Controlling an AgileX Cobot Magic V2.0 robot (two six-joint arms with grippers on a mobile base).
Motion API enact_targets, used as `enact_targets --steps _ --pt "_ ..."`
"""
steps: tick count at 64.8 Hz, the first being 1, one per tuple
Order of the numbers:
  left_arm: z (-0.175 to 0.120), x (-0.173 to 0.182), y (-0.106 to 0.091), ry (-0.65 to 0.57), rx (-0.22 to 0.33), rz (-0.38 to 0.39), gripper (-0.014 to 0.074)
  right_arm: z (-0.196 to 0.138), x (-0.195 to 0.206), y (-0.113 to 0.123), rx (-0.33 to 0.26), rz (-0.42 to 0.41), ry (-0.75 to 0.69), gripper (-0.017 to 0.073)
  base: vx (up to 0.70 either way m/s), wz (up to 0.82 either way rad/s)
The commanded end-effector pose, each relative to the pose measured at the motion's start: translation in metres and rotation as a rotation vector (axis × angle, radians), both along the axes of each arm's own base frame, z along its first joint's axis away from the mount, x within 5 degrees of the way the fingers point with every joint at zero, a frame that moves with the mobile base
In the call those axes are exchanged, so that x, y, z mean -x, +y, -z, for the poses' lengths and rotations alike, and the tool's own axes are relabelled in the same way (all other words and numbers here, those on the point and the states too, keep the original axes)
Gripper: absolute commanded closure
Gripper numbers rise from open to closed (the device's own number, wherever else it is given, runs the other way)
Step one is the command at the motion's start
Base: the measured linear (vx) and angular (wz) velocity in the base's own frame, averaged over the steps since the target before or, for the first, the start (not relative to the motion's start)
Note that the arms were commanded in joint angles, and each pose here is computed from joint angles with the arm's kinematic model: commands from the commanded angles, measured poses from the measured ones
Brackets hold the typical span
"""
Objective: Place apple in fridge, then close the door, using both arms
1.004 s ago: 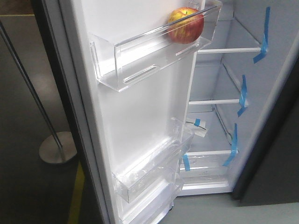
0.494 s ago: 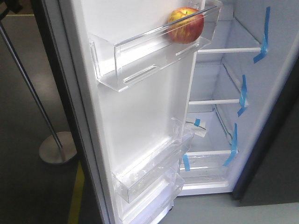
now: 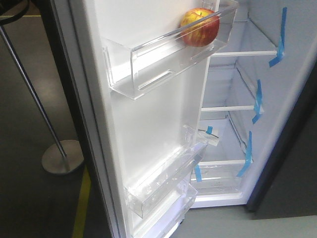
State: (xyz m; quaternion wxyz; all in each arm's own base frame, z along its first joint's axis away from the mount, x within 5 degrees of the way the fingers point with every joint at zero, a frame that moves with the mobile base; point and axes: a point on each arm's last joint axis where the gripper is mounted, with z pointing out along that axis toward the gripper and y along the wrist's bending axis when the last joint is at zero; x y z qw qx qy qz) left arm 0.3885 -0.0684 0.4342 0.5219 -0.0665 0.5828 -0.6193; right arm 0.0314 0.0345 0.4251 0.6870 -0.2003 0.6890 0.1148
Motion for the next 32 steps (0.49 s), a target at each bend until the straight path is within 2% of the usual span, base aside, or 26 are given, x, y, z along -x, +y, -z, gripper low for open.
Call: enact_targets --steps 1,12,18,32 --pt "-0.026 0.023 -0.022 -0.106 0.000 0.123 0.0287 -0.012 -0.001 -0.002 -0.044 0.023 -0.073 0.0228 0.00 0.00" --pt "-0.027 0.039 -0.047 -0.170 -0.017 0.296 0.0287 -0.012 -0.001 -0.002 -0.044 0.024 -0.074 0.0228 0.00 0.00" --pt "-0.027 0.050 -0.066 -0.197 -0.025 0.399 0.0287 -0.012 -0.001 -0.002 -0.044 0.024 -0.074 0.0228 0.00 0.00" --pt "-0.026 0.087 -0.131 -0.217 -0.034 0.626 0.0287 -0.013 0.000 -0.002 -0.064 0.018 -0.080 0.0228 0.00 0.00"
